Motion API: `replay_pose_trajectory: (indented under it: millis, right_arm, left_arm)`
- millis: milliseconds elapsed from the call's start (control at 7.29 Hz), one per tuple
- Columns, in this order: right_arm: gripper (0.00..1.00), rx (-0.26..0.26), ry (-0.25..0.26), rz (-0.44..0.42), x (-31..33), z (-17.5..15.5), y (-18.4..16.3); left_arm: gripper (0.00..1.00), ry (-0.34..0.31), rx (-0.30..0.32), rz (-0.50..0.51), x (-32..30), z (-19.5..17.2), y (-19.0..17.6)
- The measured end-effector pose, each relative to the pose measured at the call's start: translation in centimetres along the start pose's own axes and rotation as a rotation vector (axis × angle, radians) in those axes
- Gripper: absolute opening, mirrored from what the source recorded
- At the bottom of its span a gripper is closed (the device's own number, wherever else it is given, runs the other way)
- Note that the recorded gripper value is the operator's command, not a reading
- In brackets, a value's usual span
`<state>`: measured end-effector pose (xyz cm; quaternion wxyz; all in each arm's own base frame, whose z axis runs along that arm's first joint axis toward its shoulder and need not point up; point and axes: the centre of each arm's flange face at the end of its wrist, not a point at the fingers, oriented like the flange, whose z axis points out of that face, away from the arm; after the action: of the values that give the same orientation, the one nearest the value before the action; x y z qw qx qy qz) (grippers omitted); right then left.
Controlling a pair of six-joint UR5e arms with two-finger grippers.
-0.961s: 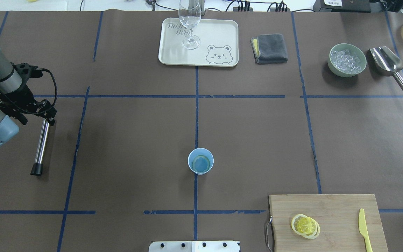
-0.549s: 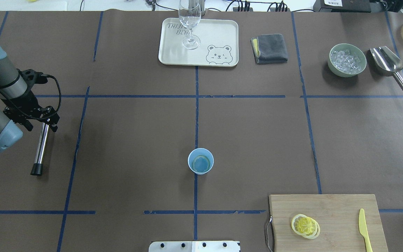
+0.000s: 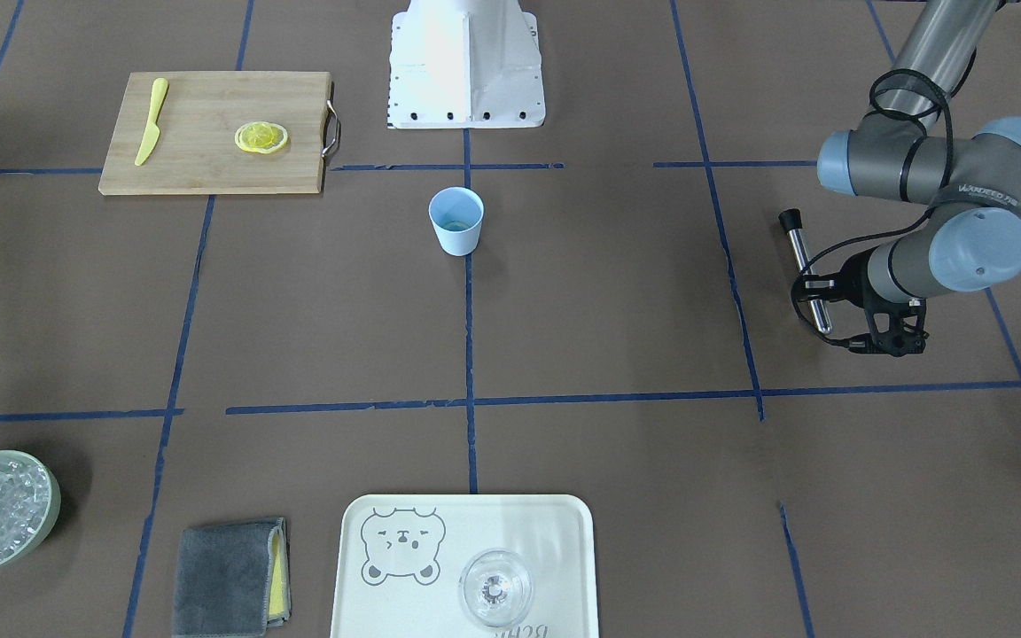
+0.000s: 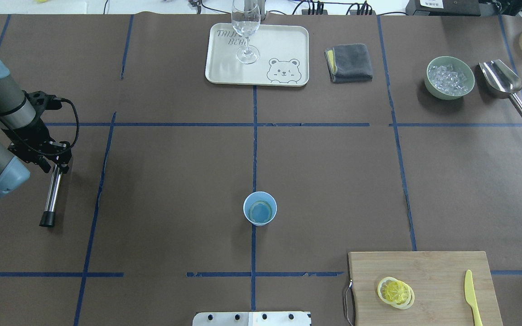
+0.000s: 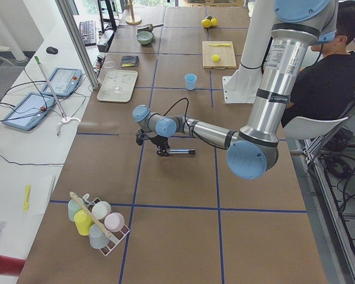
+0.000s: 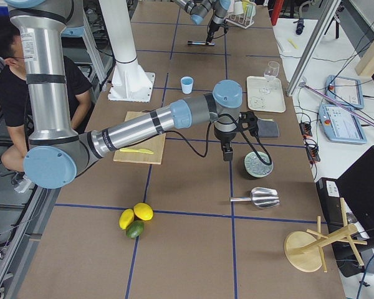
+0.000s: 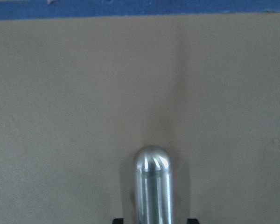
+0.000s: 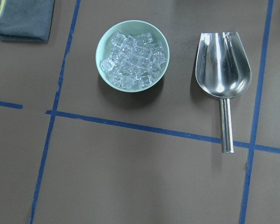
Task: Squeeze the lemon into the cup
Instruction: 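Lower the left gripper and grasp the top of the steel muddler, then lift the muddler with the left gripper and carry it over the cup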
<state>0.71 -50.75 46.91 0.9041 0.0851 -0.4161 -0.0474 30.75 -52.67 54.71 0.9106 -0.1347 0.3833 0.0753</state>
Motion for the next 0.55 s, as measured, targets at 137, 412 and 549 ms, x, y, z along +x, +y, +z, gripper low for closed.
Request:
replay_pose_trajectory:
  millis: [137,412,549]
  right_arm:
    - [1.0,0.001,0.0,0.001,0.03,-0.04,0.0]
    - [1.0,0.001,0.0,0.001,0.05,-0.06,0.0]
    - [1.0,0.002,0.0,0.001,0.07,-0.08,0.0]
  left_arm:
    - [0.25,-0.001,-0.001,-0.001,-0.06,0.07,-0.02]
    - [0.0,-0.003,-0.001,0.001,-0.1,0.12,-0.04]
    - [0.0,-0.003,0.002,0.005,0.02,-0.02,0.0]
